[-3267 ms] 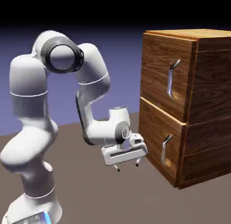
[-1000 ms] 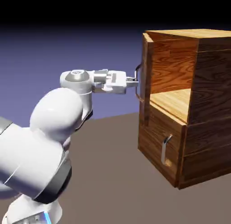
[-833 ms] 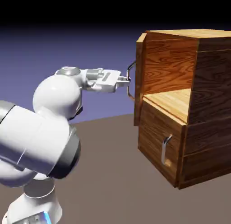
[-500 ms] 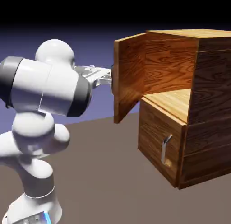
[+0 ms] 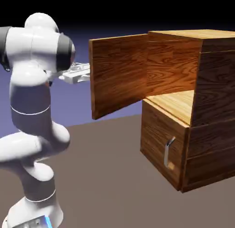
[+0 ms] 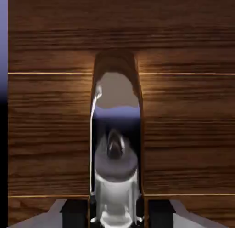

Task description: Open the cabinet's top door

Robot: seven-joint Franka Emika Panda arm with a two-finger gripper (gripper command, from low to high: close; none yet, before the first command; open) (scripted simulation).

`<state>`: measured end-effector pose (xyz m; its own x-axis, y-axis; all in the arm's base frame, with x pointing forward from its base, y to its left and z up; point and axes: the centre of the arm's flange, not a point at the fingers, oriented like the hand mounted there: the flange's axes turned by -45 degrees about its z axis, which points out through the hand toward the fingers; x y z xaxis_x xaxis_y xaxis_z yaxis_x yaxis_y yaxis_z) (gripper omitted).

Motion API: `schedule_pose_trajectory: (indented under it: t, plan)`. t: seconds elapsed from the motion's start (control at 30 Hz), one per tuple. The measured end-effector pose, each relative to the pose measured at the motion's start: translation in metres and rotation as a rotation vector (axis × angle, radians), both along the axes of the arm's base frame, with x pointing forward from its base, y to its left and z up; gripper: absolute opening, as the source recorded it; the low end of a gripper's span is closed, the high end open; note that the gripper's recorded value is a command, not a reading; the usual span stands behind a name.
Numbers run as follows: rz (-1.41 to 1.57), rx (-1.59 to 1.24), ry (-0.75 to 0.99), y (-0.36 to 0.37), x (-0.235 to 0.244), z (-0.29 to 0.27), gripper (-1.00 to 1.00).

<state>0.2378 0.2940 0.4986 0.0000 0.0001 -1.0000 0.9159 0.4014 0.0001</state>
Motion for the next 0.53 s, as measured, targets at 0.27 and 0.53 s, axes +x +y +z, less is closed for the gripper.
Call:
schedule_pose_trajectory:
  t: [0.27,0.53]
  plan:
    - [-0.183,0.0,0.0,0.064,0.006,0.0,-1.0]
    - [-0.357,0.0,0.0,0.115,0.026,0.0,1.0]
